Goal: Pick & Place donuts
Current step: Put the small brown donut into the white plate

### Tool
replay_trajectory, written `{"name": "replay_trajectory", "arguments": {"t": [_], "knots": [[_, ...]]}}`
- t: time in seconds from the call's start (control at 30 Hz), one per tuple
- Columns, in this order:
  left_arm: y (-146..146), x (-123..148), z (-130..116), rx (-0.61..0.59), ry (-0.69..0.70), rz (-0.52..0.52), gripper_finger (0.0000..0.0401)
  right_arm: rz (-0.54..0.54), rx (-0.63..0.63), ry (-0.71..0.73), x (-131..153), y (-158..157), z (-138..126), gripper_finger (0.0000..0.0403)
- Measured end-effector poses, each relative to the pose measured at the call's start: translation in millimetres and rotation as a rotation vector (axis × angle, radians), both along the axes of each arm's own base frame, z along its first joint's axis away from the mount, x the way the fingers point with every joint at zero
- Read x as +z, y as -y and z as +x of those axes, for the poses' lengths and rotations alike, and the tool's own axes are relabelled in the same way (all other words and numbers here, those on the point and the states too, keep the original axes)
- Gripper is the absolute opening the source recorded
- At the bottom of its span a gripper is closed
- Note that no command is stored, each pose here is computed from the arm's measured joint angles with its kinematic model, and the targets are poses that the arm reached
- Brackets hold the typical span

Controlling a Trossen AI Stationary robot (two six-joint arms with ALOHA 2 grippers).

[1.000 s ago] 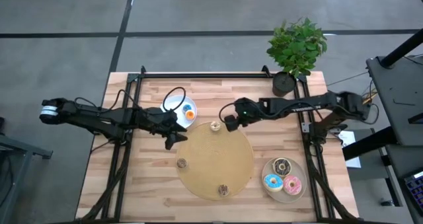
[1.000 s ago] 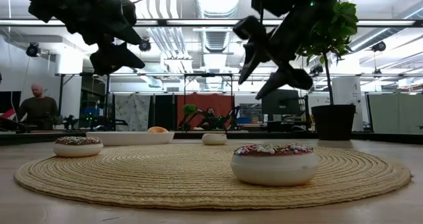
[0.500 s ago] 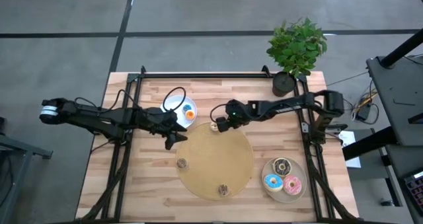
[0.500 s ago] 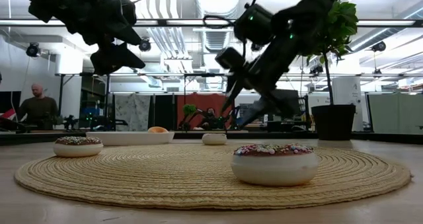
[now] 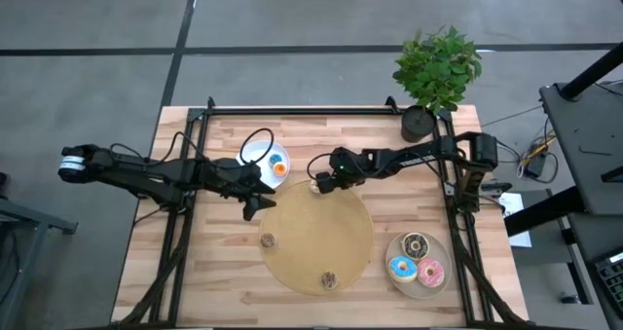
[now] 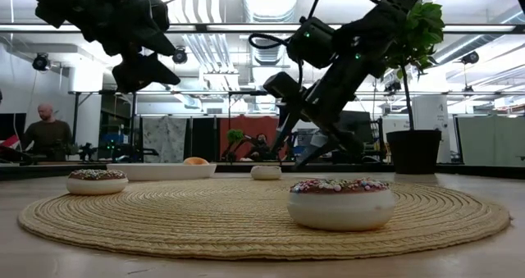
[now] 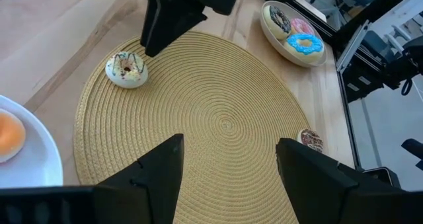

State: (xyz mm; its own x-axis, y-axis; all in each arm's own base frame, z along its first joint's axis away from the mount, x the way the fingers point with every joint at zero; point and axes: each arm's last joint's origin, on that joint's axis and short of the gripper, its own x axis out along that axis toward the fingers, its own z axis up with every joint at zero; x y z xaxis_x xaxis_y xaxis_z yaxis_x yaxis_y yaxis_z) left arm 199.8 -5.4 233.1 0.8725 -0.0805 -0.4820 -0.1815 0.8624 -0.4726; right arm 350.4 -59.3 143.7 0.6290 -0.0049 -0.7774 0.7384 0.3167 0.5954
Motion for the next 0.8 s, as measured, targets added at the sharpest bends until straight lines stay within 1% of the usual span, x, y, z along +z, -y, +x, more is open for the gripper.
{"name": "replay_trajectory", "arguments": {"t": [0.2, 0.57, 0.8], "knots": [[0, 0, 0, 0.004, 0.000, 0.002, 0.0213, -0.004, -0.006, -0.006, -3, 4, 0, 0.0224], [-1, 0, 0, 0.009, 0.000, 0.003, 0.0213, -0.007, -0.004, 0.028, -3, 7, 3, 0.0224], [-1, 0, 0, 0.011, 0.004, 0.003, 0.0213, 0.024, 0.000, 0.048, -15, 7, 9, 0.0224]]}}
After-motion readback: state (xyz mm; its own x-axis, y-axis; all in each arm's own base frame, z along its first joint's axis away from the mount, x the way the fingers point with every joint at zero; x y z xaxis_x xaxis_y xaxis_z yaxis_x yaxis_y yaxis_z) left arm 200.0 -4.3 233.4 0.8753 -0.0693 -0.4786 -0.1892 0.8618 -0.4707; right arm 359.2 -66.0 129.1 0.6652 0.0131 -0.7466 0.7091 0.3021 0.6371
